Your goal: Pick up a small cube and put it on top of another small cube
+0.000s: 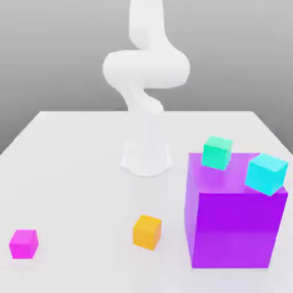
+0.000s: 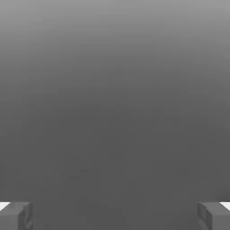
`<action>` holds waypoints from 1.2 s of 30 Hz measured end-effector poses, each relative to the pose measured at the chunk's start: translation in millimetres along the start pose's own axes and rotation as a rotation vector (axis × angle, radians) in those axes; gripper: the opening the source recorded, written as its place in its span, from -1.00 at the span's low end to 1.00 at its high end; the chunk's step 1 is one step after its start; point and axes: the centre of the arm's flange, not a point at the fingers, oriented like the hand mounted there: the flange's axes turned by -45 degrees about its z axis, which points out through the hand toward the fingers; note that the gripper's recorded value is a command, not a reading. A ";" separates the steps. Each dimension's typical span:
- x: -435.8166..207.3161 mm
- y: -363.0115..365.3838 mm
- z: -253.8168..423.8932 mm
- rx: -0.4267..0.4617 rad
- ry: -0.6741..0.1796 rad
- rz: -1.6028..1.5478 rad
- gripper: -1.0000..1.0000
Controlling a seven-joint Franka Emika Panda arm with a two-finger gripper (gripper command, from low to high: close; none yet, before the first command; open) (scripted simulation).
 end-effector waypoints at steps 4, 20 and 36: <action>-10.8 41.1 79.5 0.007 -0.112 -0.011 0.00; -191.5 210.4 311.8 0.000 -0.530 0.002 0.00; -357.8 264.3 405.1 -0.004 -0.731 -0.015 -1.00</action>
